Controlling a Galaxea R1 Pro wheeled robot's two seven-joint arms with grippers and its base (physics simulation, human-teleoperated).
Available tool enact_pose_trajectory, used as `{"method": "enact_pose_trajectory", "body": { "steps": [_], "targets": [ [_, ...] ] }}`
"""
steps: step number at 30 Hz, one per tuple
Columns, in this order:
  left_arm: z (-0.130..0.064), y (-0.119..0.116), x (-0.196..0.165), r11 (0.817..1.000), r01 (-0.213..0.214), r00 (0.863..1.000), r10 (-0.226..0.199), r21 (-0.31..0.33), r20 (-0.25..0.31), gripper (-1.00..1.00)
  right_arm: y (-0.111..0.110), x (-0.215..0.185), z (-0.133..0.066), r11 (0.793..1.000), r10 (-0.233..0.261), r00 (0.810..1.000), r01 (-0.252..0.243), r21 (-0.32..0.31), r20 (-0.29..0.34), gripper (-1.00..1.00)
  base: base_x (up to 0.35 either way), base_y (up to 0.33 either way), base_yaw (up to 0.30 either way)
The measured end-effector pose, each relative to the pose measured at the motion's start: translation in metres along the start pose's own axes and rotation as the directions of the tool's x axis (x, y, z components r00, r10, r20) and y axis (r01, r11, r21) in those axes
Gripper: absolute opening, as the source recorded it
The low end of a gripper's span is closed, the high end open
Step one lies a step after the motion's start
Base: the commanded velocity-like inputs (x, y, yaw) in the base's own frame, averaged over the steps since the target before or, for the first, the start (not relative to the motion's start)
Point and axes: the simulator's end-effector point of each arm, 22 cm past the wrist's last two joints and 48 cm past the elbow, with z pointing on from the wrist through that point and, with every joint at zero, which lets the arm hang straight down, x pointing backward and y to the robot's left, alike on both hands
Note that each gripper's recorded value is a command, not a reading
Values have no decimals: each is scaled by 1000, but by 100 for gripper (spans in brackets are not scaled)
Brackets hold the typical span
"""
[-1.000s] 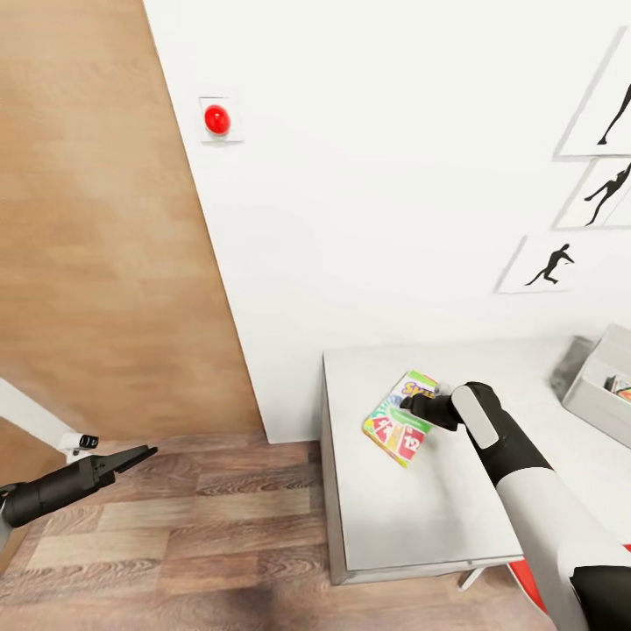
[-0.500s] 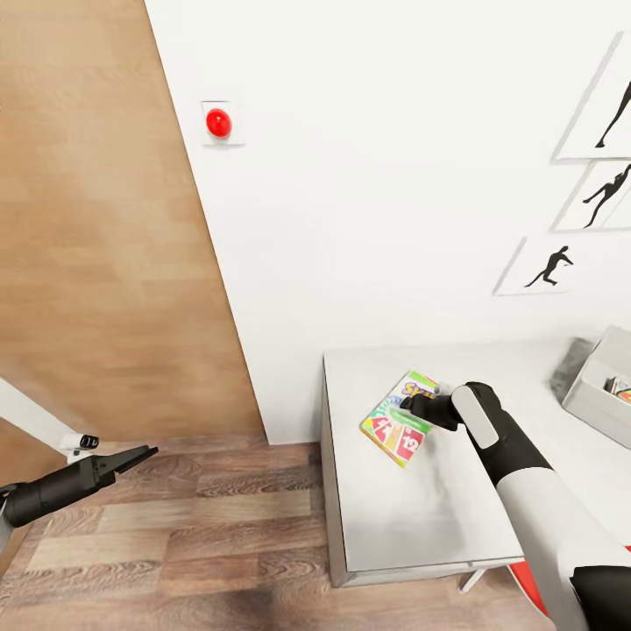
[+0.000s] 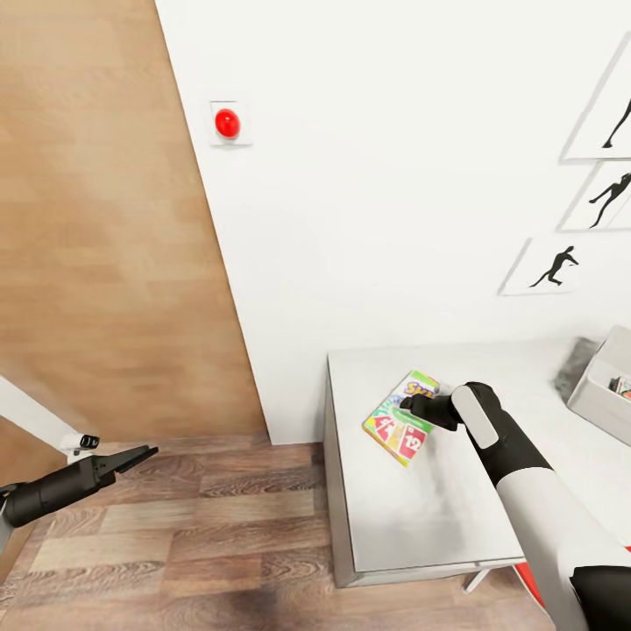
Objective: Put all the toys in the child's room - the three board games (two on the bed and one on the table), the two jigsaw puzzles on the table, and the tennis ball on the table - inside the toy box on the table in the child's room.
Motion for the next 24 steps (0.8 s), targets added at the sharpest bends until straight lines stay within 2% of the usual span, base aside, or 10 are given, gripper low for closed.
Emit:
{"method": "enact_pose_trajectory", "body": {
  "steps": [14,24],
  "targets": [
    [0,0,0,1000,0,1000,0,0,0,100,-1,0,0,1000,-5,1000,5,6,1,100,-9,55,0],
    [0,0,0,1000,0,1000,0,0,0,100,0,0,0,1000,0,1000,0,0,0,100,-96,104,0]
  ]
}}
